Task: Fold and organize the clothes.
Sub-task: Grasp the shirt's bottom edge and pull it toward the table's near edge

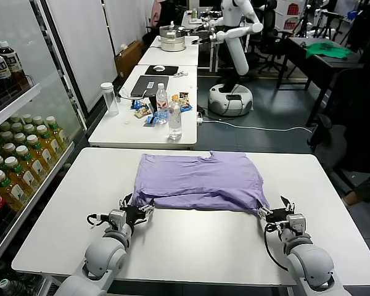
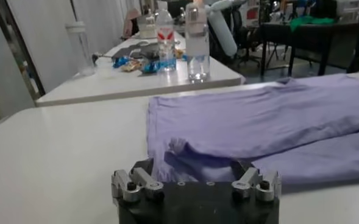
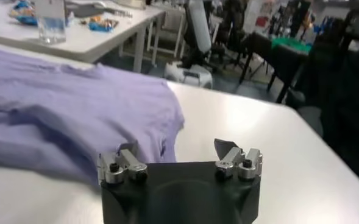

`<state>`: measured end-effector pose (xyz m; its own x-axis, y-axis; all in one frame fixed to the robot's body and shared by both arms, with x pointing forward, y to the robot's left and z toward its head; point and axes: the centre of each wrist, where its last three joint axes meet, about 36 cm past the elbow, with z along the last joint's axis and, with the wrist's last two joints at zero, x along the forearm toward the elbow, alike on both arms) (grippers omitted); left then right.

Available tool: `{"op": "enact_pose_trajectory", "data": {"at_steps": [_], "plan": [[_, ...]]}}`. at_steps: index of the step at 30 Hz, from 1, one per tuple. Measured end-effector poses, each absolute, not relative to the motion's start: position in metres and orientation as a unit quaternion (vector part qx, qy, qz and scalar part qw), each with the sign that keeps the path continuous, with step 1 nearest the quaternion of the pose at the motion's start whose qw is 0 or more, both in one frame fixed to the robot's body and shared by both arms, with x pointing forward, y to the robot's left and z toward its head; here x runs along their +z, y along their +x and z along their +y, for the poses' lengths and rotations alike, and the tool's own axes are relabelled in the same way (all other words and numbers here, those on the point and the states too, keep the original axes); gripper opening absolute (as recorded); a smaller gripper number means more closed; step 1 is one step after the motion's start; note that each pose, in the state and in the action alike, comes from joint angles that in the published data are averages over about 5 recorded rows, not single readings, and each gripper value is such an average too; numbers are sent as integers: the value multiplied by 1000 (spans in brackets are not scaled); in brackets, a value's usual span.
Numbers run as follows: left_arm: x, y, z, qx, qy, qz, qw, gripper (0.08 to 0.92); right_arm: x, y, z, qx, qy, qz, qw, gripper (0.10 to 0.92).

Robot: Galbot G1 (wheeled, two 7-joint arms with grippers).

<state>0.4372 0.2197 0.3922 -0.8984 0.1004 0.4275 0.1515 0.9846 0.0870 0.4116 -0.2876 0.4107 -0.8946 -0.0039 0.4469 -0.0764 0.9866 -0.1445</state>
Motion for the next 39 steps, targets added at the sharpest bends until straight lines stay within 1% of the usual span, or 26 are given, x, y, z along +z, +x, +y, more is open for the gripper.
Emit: {"op": "enact_pose_trajectory", "data": {"at_steps": [2,16,20,22,24,27,39], "plan": [[391,440,220,-57,-63,-972,218,748,409,413,-287,76,24,-969,233,673],[389,443,222,-38,-64,-972,225,342,397,412,-282,55,47,-964,256,267],[390,441,224,-32,-65,-972,225,229,397,408,-285,46,50,-963,261,164],[391,440,226,-29,-66,-972,225,169,398,405,-287,41,50,-963,263,134],[391,438,227,-26,-68,-972,225,121,398,401,-289,37,51,-962,265,124],[392,435,228,-21,-71,-972,225,90,400,394,-291,32,51,-962,266,121],[401,411,231,-9,-80,-971,223,88,417,336,-296,15,41,-962,270,121]]}}
